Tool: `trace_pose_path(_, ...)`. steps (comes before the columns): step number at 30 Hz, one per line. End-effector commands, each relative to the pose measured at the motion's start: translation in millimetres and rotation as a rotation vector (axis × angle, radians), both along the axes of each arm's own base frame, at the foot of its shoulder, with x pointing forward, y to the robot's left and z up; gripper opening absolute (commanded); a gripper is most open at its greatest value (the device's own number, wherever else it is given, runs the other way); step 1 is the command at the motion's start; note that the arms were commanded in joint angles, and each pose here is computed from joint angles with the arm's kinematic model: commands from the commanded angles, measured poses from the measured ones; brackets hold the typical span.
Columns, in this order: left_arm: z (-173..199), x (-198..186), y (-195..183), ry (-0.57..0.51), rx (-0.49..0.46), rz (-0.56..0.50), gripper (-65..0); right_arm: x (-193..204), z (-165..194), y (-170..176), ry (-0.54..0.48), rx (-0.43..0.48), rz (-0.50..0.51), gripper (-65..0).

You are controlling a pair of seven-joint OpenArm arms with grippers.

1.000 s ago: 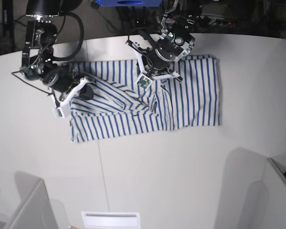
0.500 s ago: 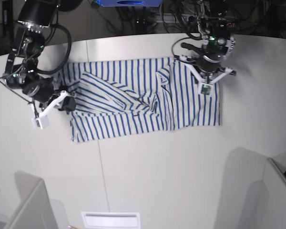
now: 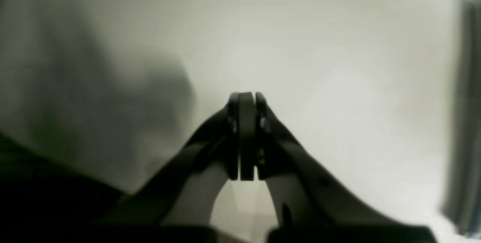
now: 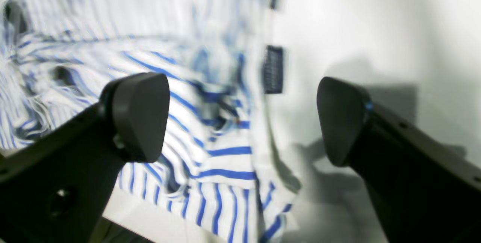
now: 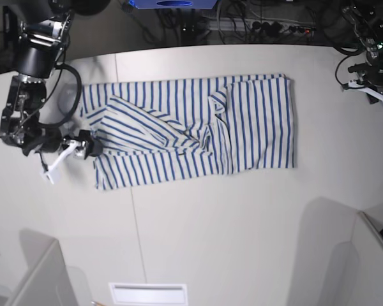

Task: Fold the T-shirt properly
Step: 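Release the left gripper and raise it away from the shirt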

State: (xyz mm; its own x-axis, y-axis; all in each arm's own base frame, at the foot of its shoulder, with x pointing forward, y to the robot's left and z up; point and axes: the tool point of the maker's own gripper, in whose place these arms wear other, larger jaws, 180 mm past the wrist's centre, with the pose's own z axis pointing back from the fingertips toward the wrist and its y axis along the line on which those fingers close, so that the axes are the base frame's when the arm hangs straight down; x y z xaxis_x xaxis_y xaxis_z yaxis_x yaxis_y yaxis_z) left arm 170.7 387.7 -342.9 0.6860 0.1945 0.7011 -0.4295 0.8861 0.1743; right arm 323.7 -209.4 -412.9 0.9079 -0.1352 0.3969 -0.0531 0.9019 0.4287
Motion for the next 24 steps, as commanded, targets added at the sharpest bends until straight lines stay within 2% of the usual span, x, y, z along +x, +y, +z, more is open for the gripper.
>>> trace_pose_path(1, 12.5, 4.7, 10.4, -0.029, 0.036, -0.014, -65.0, 14.1, 14.5, -8.3, -0.06, -0.003, 0.008, -8.6)
trace_pose_path(5, -5.0, 2.7, 16.0, 0.016, 0.004, -0.063, -65.0, 3.3, -2.3, -4.7, -0.015, 0.019, 0.054, -9.2)
trace_pose_path(8, -17.0, 5.7, 13.4, 0.024, -0.032, -0.06, -65.0, -14.7, -16.3, 4.8, 0.034, 0.034, 0.086, -9.2)
trace_pose_path(12, -8.4, 23.9, 10.5, -0.07, -0.007, -0.086, -65.0, -31.7, -27.9, 37.9, 0.086, 0.087, 0.161, -9.2)
trace_pose_path(15, -15.2, 40.4, -12.7, -0.092, -0.022, -0.163, -65.0, -37.4, -32.8, 58.3, 0.102, 0.125, 0.179, -9.2)
trace_pose_path(19, -31.5, 46.6, -28.6, -0.073, -0.067, -0.194, -65.0, -40.3, -36.2, 72.6, 0.113, 0.149, 0.187, -9.3)
trace_pose_path(22, -37.2, 57.3, -42.1, -0.074, -0.092, -0.226, -65.0, -43.3, -39.7, 71.1, 0.127, 0.153, 0.162, -9.5)
trace_pose_path(24, -45.3, 61.3, -53.9, -0.06, -0.114, -0.254, -65.0, -41.0, -40.1, 69.3, 0.13, 0.154, 0.13, -12.8)
